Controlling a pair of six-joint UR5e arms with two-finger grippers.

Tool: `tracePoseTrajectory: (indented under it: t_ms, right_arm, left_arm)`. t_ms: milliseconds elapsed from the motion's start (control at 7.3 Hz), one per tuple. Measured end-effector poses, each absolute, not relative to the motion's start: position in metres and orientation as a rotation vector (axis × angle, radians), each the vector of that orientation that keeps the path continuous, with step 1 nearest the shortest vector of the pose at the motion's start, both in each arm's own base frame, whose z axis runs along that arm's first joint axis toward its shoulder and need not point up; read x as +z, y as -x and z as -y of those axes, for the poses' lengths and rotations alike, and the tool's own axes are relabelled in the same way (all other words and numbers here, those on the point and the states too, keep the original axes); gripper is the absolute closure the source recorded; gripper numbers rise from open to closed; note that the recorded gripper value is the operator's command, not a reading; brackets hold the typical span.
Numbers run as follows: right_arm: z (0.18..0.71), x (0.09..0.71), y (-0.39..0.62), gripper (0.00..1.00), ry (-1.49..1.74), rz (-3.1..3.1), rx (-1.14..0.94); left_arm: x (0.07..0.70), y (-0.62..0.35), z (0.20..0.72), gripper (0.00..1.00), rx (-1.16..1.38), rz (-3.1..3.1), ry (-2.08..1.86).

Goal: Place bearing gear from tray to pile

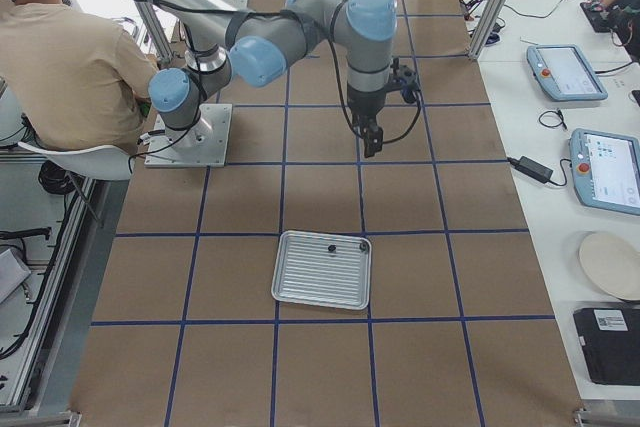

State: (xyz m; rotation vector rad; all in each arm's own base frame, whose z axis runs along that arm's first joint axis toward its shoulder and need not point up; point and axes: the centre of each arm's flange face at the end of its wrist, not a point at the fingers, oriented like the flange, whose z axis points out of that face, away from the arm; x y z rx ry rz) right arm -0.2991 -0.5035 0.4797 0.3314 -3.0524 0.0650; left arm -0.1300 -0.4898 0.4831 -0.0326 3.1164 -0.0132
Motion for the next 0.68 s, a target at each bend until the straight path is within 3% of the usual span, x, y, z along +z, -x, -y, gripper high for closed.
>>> tracePoseTrajectory:
  t_ms: [137,685]
  right_arm:
    - [0.498,0.443,0.342,0.07,-0.331,3.088,0.023]
    - [0.504,0.254,0.408,0.11,-0.617,3.119,-0.103]
  left_arm:
    - [0.483,0.130,0.490,0.00,-0.013,-3.116,0.033]
    - [0.483,0.130,0.490,0.00,-0.013,-3.117,0.033]
